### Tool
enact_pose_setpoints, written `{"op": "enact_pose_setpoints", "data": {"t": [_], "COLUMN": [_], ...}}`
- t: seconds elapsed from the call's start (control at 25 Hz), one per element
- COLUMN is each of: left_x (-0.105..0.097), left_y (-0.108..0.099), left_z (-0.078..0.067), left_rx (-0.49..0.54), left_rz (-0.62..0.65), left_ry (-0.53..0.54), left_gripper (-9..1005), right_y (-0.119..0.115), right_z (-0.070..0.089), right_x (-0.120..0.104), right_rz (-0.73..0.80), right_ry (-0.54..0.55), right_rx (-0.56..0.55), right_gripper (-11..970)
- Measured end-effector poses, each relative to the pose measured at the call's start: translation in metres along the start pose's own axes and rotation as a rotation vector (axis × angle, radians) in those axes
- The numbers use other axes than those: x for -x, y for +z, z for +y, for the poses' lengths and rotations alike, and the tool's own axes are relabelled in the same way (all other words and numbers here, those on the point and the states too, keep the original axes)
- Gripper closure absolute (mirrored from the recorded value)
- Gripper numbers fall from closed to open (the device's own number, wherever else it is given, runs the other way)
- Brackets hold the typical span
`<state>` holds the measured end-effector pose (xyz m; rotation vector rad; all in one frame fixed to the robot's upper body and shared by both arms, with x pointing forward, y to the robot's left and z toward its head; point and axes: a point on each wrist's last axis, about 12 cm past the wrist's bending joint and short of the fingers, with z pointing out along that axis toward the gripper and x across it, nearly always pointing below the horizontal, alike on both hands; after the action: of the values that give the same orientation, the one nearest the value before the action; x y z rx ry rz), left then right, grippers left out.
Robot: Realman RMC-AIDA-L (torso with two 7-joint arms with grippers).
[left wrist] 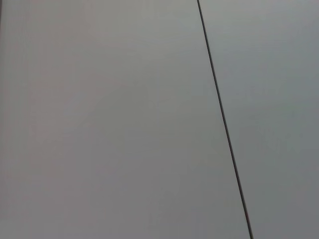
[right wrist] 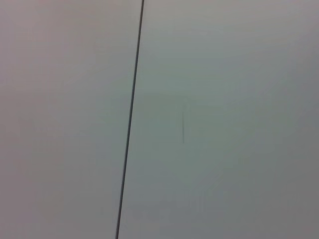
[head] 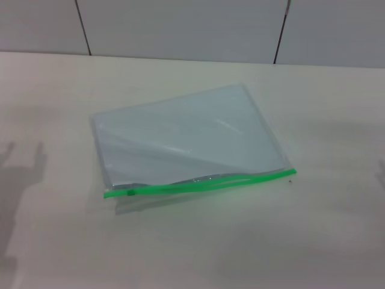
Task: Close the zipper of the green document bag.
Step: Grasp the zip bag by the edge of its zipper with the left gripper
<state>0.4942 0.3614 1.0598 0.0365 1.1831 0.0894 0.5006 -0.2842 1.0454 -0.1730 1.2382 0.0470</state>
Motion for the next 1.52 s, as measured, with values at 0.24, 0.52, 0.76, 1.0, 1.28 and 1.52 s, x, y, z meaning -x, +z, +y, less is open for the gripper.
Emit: {"op": "enact_pose_setpoints", "data": {"t": [0.24,0.52,0.76,1.0,1.28,1.52], "left_x": [0.0,0.0,-0.004,-0.01,-0.017,-0.018], "left_y": [0.0,0.0,0.005,-0.005,-0.037,-0.058], "left_z": [0.0,-0.001,-0.024,-0.053,-0.073,-0.073], "left_rx": [0.0,-0.006,-0.219,-0.531,-0.856,-0.933], "left_rz": [0.0,0.001,0.03,0.035,0.024,0.028], "left_ry": [-0.003,-0.002,0.063,0.254,0.363,0.382], "left_gripper": [411,416,415,414,415,415], "right_y": [0.001,0.001,0.002,0.004,0.004,0.004], "right_z": [0.001,0.001,0.002,0.002,0.0,0.0], "right_x": [0.0,0.0,0.0,0.0,0.0,-0.001], "right_rz": [-0.001,-0.003,-0.003,-0.002,0.004,0.006], "right_ry": [0.0,0.002,0.004,0.004,-0.002,-0.003], "right_rx": [0.003,0.004,0.006,0.01,0.005,0.004], "right_gripper": [65,66,66,66,67,67]}}
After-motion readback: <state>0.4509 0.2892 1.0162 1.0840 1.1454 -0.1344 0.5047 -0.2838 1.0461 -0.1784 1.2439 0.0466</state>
